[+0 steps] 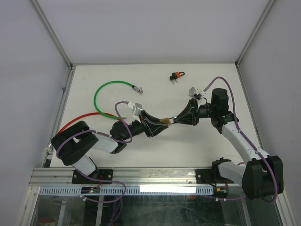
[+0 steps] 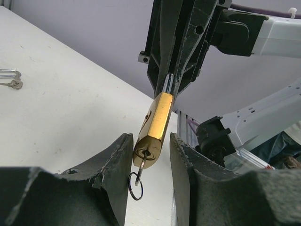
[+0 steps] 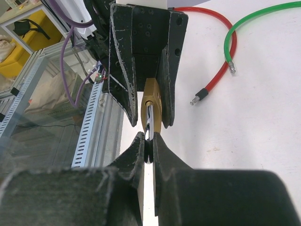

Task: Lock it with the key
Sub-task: Lock the lock.

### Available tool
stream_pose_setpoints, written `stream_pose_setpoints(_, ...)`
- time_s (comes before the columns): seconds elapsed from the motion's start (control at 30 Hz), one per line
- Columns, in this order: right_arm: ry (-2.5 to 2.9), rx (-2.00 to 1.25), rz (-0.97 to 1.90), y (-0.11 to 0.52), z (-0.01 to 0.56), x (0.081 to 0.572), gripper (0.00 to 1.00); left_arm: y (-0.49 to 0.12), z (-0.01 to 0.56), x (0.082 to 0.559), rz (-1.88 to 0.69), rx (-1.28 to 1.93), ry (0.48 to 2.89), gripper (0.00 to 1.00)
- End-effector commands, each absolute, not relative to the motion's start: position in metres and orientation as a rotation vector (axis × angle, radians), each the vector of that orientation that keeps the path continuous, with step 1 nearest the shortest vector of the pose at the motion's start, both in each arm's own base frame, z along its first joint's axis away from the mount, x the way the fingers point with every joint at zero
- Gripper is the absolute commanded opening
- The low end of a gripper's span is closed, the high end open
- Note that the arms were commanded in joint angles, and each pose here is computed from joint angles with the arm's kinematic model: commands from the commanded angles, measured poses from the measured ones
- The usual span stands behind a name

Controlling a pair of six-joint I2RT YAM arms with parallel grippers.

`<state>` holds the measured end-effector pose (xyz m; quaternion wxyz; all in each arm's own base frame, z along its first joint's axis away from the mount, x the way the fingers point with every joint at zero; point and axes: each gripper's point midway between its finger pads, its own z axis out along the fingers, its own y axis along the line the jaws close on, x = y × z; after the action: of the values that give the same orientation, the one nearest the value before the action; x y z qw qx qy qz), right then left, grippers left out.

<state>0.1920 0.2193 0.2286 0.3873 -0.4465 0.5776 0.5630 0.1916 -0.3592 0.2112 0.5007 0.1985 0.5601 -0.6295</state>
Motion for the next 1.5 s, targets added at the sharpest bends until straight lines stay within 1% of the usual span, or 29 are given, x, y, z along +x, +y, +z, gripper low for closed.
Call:
stream_pose_setpoints(0.0, 1.401, -1.185, 1.428, 0.221, 0.237, 0.188, 0.00, -0.344, 0.293, 0.175, -1.540, 0.509, 0.947, 0.37)
stream_pose_setpoints(0.07, 1.400, -1.185, 1.425, 0.221, 0.237, 0.188, 0.00, -0.344, 0.294, 0.174, -1.537, 0.518, 0.939, 0.34)
stream_pose_setpoints(0.2, 1.401, -1.186, 1.423, 0.221, 0.236, 0.188, 0.00, -0.343, 0.292, 0.173, -1.536, 0.538, 0.938, 0.26)
stream_pose_setpoints(0.23, 1.401, -1.186, 1.423, 0.221, 0.236, 0.188, 0.00, -0.343, 0.292, 0.171, -1.537, 0.551, 0.933, 0.21)
stream_pose_setpoints(0.3, 1.398, -1.190, 1.417, 0.221, 0.236, 0.188, 0.00, -0.344, 0.289, 0.165, -1.538, 0.615, 0.917, 0.07)
stream_pose_setpoints(0.33, 1.394, -1.193, 1.411, 0.221, 0.236, 0.188, 0.02, -0.344, 0.286, 0.164, -1.539, 0.639, 0.916, 0.00)
stream_pose_setpoints(0.4, 1.387, -1.203, 1.393, 0.220, 0.236, 0.188, 0.12, -0.343, 0.280, 0.167, -1.548, 0.657, 0.937, 0.00)
stream_pose_setpoints(0.47, 1.376, -1.212, 1.369, 0.219, 0.238, 0.189, 0.27, -0.339, 0.273, 0.173, -1.581, 0.663, 0.982, 0.00)
stream_pose_setpoints(0.53, 1.376, -1.215, 1.352, 0.217, 0.239, 0.189, 0.38, -0.334, 0.267, 0.180, -1.633, 0.656, 1.039, 0.00)
stream_pose_setpoints(0.7, 1.391, -1.209, 1.336, 0.215, 0.237, 0.192, 0.60, -0.327, 0.261, 0.181, -1.650, 0.727, 1.056, 0.00)
stream_pose_setpoints(0.77, 1.420, -1.195, 1.349, 0.216, 0.234, 0.194, 0.63, -0.327, 0.261, 0.179, -1.640, 0.765, 1.045, 0.00)
stream_pose_setpoints(0.93, 1.508, -1.159, 1.377, 0.219, 0.225, 0.202, 0.64, -0.332, 0.256, 0.177, -1.616, 0.851, 1.054, 0.00)
stream_pose_setpoints(1.03, 1.526, -1.154, 1.395, 0.221, 0.222, 0.201, 0.62, -0.333, 0.254, 0.180, -1.597, 0.867, 1.064, 0.00)
stream_pose_setpoints(1.2, 1.535, -1.155, 1.403, 0.224, 0.220, 0.200, 0.49, -0.334, 0.254, 0.180, -1.591, 0.879, 1.069, 0.00)
stream_pose_setpoints(1.33, 1.519, -1.174, 1.421, 0.228, 0.219, 0.195, 0.44, -0.335, 0.253, 0.179, -1.595, 0.882, 1.072, 0.00)
stream_pose_setpoints(1.4, 1.511, -1.179, 1.428, 0.229, 0.220, 0.194, 0.37, -0.335, 0.253, 0.180, -1.596, 0.880, 1.074, 0.00)
stream_pose_setpoints(1.47, 1.499, -1.183, 1.433, 0.230, 0.221, 0.192, 0.32, -0.335, 0.253, 0.180, -1.597, 0.880, 1.074, 0.00)
